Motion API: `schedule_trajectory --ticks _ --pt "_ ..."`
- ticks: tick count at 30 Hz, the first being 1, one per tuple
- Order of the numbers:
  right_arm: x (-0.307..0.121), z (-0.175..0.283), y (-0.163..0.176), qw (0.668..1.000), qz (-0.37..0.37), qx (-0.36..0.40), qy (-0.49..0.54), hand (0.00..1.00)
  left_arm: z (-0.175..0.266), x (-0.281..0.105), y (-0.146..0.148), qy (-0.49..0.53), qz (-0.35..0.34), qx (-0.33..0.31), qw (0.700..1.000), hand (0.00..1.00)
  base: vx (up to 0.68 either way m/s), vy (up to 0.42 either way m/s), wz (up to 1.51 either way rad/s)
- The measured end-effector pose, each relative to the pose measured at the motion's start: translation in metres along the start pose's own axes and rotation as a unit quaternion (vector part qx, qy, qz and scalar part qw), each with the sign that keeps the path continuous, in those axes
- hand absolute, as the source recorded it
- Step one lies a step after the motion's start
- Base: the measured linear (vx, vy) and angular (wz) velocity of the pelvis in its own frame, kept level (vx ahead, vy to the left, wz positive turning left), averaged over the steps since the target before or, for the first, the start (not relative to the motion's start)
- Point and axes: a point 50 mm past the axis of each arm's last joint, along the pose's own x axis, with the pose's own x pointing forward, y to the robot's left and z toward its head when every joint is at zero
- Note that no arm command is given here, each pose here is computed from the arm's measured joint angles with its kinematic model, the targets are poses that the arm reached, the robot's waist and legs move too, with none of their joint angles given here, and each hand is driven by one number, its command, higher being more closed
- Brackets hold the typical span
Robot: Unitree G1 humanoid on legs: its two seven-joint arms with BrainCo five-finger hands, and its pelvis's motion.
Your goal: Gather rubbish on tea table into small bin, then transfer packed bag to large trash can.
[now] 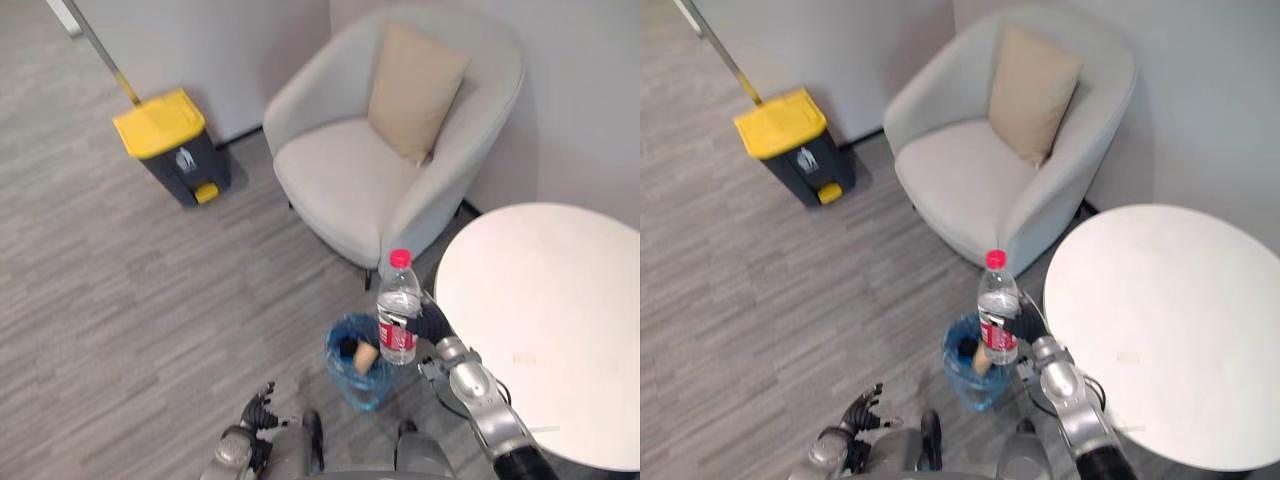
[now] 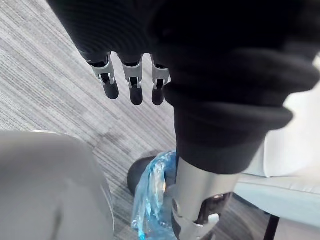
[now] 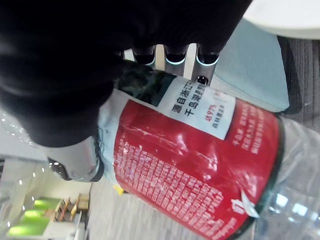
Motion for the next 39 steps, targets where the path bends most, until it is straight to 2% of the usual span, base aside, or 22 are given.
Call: schedule_trajectory --ticks 5,7,13,16,19,26,39 --pt "0.044 0.035 -0.015 0.996 -0.019 -0.066 -0.061 1.0 0.061 0.02 0.016 -0.081 0.035 0.002 0.996 0.0 -0.27 -0.043 0.14" --pt "0.047 0.039 -0.018 0.995 -0.032 -0.07 -0.067 1.0 0.071 0.022 0.018 -0.096 0.041 -0.001 0.995 0.0 -0.23 -0.048 0.09" --pt "0.066 0.072 -0.024 0.985 -0.094 -0.083 -0.115 1.0 0.128 0.023 0.031 -0.188 0.083 -0.061 0.977 0.0 -0.22 -0.056 0.14" --pt "0.077 0.107 -0.037 0.971 -0.138 -0.089 -0.174 1.0 0.179 0.018 0.041 -0.267 0.105 -0.103 0.952 0.0 -0.2 -0.083 0.18" --pt "0.085 0.137 -0.05 0.955 -0.171 -0.099 -0.22 1.0 0.206 0.011 0.049 -0.309 0.122 -0.136 0.933 0.0 -0.16 -0.047 0.03" --pt "0.093 0.158 -0.071 0.94 -0.217 -0.107 -0.239 1.0 0.244 -0.009 0.065 -0.389 0.139 -0.159 0.896 0.0 -0.04 -0.032 0.02" --pt "0.109 0.172 -0.113 0.937 -0.25 -0.111 -0.219 1.0 0.258 -0.019 0.075 -0.428 0.143 -0.15 0.88 0.0 0.0 0.0 0.0"
